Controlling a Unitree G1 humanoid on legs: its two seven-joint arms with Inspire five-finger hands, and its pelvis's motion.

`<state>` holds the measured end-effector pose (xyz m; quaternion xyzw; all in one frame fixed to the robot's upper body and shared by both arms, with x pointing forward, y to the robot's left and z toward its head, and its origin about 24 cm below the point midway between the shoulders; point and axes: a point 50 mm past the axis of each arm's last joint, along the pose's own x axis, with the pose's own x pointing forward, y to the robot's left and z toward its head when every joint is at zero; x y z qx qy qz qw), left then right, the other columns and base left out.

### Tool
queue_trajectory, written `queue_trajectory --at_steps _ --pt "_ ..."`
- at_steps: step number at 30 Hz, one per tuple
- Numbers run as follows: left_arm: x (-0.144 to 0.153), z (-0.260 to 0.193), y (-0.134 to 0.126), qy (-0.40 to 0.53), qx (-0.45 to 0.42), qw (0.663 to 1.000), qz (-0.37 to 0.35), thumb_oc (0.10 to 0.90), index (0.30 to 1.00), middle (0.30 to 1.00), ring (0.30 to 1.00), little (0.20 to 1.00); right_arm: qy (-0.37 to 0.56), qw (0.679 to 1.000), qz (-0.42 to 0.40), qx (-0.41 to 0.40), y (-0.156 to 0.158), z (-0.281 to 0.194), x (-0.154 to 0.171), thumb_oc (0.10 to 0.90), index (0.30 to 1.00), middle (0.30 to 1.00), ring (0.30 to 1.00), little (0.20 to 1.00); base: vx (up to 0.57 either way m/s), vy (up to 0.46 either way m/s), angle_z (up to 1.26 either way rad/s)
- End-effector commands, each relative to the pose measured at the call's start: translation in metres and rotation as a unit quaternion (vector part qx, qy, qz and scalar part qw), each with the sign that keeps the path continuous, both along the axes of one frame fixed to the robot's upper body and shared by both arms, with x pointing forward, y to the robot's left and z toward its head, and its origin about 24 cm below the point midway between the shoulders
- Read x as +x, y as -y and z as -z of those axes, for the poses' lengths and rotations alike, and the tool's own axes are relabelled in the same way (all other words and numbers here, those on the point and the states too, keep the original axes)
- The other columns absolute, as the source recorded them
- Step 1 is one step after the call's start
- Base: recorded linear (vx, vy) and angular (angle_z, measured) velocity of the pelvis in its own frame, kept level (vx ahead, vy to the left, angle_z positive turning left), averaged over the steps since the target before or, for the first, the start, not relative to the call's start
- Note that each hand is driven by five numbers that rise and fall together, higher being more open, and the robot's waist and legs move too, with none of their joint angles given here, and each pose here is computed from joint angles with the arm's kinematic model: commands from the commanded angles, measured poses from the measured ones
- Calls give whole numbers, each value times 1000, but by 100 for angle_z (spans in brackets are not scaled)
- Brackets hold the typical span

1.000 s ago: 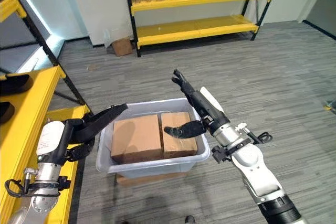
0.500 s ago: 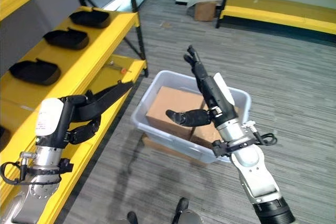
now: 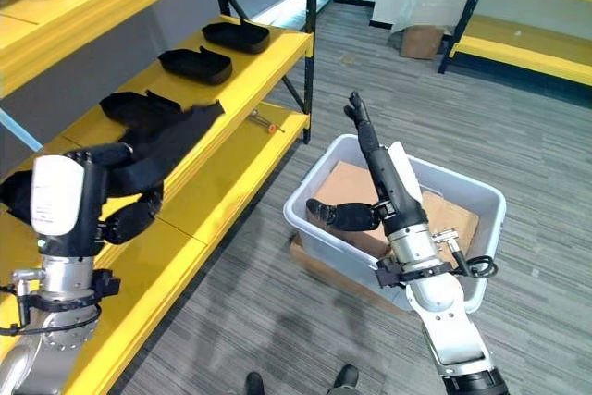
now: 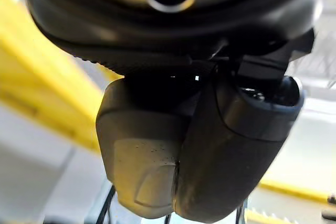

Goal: Move parts from the plastic box to the shelf.

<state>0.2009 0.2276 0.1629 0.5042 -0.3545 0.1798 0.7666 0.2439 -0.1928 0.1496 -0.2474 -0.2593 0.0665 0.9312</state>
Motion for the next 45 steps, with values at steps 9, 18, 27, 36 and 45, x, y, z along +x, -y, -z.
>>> queue_trajectory --at_steps 9,18,27,36,45 --pt "-11 -53 -13 196 27 979 -50 400 300 300 300 300 102 994 -42 14 -24 -24 -12 900 1000 1000 1000 1000 -20 110 9" --pt "-9 -27 -30 114 35 989 -92 400 300 300 300 300 76 996 -48 10 -12 -17 -18 900 1000 1000 1000 1000 -59 -67 31" --pt "-21 -17 -35 83 16 992 -94 400 300 300 300 300 83 995 -43 33 -3 -23 -22 900 1000 1000 1000 1000 -100 -128 32" --pt "-16 -27 -27 111 -4 992 -65 400 300 300 300 300 109 994 -18 20 5 -32 -23 900 1000 1000 1000 1000 -110 26 77" --pt "-11 -36 -23 150 -20 987 -57 400 300 300 300 300 131 991 6 12 10 -37 -25 900 1000 1000 1000 1000 17 175 56"
